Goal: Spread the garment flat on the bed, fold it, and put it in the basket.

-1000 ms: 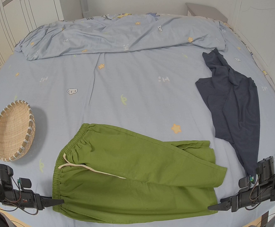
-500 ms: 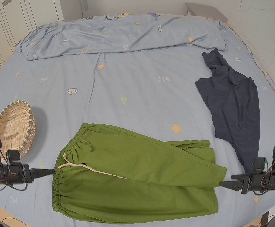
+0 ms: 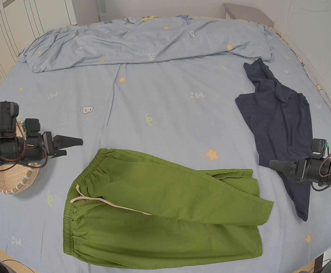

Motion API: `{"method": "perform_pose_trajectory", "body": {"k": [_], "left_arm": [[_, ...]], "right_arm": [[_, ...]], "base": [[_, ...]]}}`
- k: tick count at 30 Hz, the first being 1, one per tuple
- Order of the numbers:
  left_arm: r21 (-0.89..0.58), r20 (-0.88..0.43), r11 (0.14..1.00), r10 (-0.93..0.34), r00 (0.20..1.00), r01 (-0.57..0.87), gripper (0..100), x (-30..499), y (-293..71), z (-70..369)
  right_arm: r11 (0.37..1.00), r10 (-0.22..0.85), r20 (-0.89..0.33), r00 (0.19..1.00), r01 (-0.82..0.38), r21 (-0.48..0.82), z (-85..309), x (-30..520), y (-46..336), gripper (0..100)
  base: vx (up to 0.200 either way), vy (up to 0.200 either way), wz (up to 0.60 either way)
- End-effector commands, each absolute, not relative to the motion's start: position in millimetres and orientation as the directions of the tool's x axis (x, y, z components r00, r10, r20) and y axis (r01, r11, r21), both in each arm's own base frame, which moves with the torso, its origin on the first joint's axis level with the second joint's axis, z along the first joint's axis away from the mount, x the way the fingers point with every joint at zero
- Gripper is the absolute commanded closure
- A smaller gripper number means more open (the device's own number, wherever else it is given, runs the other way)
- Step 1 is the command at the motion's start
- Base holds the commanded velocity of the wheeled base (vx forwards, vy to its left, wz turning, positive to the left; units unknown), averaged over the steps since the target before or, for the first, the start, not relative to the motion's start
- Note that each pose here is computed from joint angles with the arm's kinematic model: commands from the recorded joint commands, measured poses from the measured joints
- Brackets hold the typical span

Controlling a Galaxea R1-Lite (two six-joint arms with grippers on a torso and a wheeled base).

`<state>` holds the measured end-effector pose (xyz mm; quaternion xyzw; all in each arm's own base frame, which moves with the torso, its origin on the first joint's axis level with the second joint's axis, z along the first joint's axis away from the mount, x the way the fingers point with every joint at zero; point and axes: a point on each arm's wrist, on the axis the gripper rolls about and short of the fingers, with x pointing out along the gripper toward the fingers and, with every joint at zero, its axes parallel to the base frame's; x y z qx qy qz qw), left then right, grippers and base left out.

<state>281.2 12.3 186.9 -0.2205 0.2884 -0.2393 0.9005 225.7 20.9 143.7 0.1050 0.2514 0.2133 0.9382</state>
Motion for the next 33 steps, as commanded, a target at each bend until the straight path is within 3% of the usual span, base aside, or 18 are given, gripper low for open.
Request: {"method": "perform_pose_trajectory", "body": {"k": [1,8,24,25,33], "left_arm": [[-0.553,-0.46,0.781,-0.576,0.676,0.29,0,338.8,-9.5,152.3],[-0.558,-0.488,0.775,-0.597,0.637,0.298,0,353.3,-24.3,134.8],[-0.535,-0.523,0.8,-0.566,0.637,0.271,0,362.5,-34.1,120.7],[-0.535,-0.523,0.8,-0.566,0.637,0.271,100,362.9,-34.2,120.5],[-0.533,-0.53,0.802,-0.565,0.632,0.271,100,365.5,-34.8,116.1]], "right_arm": [[0.888,0.454,-0.455,0.766,-0.344,0.307,139.9,241.8,25.4,0],[0.884,0.464,-0.48,0.745,-0.347,0.314,132.2,242.6,30.2,0],[0.879,0.473,-0.489,0.733,-0.356,0.316,129.7,239.8,33.7,0],[0.879,0.473,-0.489,0.733,-0.356,0.316,129.7,239.8,33.7,0],[0.879,0.473,-0.491,0.731,-0.356,0.316,128.9,239.8,33.7,0]], "base": [[0.0,0.0,0.0],[0.0,0.0,0.0],[0.0,0.0,0.0],[0.0,0.0,0.0],[0.0,0.0,0.0]]}}
